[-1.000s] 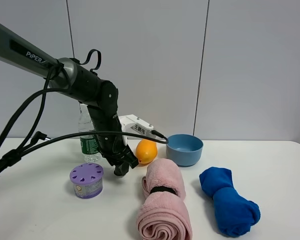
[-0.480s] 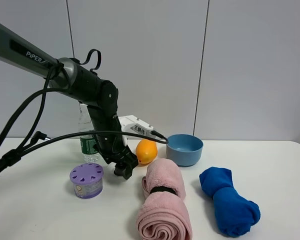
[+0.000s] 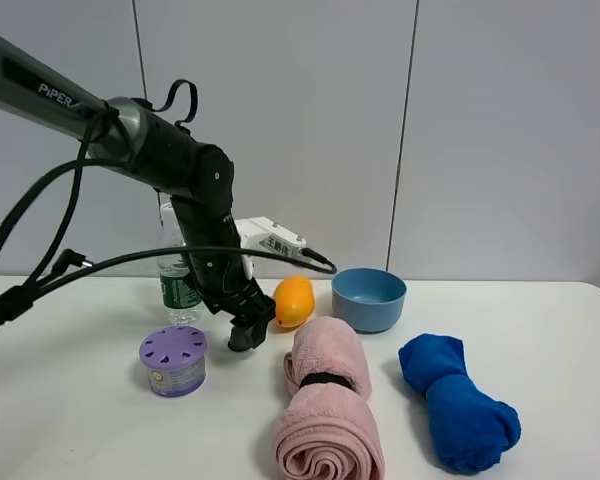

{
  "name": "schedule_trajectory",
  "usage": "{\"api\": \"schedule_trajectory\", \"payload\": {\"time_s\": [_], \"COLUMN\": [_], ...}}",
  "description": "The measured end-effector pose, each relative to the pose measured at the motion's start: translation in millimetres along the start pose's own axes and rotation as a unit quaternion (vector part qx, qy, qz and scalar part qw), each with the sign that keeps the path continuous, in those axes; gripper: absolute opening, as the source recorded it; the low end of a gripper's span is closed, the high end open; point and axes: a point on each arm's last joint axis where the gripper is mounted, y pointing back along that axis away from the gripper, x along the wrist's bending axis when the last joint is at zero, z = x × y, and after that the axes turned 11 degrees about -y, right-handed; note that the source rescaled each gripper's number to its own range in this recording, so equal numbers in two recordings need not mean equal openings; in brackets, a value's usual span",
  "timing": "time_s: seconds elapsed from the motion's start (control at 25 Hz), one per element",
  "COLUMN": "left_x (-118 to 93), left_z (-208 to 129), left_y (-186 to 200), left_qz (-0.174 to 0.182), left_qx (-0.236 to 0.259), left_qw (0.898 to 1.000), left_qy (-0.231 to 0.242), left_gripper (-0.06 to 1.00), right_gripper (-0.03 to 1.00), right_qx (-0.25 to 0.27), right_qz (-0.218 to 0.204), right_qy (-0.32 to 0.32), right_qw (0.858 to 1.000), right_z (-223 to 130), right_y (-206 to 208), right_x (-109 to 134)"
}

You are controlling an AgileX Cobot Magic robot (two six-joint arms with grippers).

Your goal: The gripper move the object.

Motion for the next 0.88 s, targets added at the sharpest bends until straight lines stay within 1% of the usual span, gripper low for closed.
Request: {"api": "schedule_trajectory", "payload": {"time_s": [0.2, 0.28, 0.36, 0.44, 0.52, 0.72, 0.88], "left_x": [5.7, 7.0, 8.0, 8.0, 6.6, 4.2, 2.4], "left_z": [9.2, 11.5, 13.7, 17.1, 21.6, 26.2, 29.6], "left_y": [30.2, 39.1, 49.4, 60.9, 75.7, 109.1, 145.5], "left_qz": [0.016, 0.02, 0.021, 0.021, 0.02, 0.016, 0.027], "left_qx": [-0.029, -0.037, -0.045, -0.059, -0.076, -0.098, -0.126], "left_qw": [0.999, 0.999, 0.999, 0.998, 0.997, 0.994, 0.991], "left_qy": [0.003, 0.005, 0.008, 0.017, 0.024, 0.033, 0.029], "left_gripper": [0.73, 0.75, 0.82, 0.93, 0.98, 1.0, 1.0], "right_gripper": [1.0, 1.0, 1.0, 1.0, 1.0, 1.0, 1.0], "right_qx": [0.0, 0.0, 0.0, 0.0, 0.0, 0.0, 0.0], "right_qz": [0.0, 0.0, 0.0, 0.0, 0.0, 0.0, 0.0], "right_qy": [0.0, 0.0, 0.0, 0.0, 0.0, 0.0, 0.0], "right_qw": [1.0, 1.0, 1.0, 1.0, 1.0, 1.0, 1.0], "right_z": [0.0, 0.0, 0.0, 0.0, 0.0, 0.0, 0.0], "right_y": [0.0, 0.0, 0.0, 0.0, 0.0, 0.0, 0.0], "right_x": [0.0, 0.0, 0.0, 0.0, 0.0, 0.0, 0.0]}}
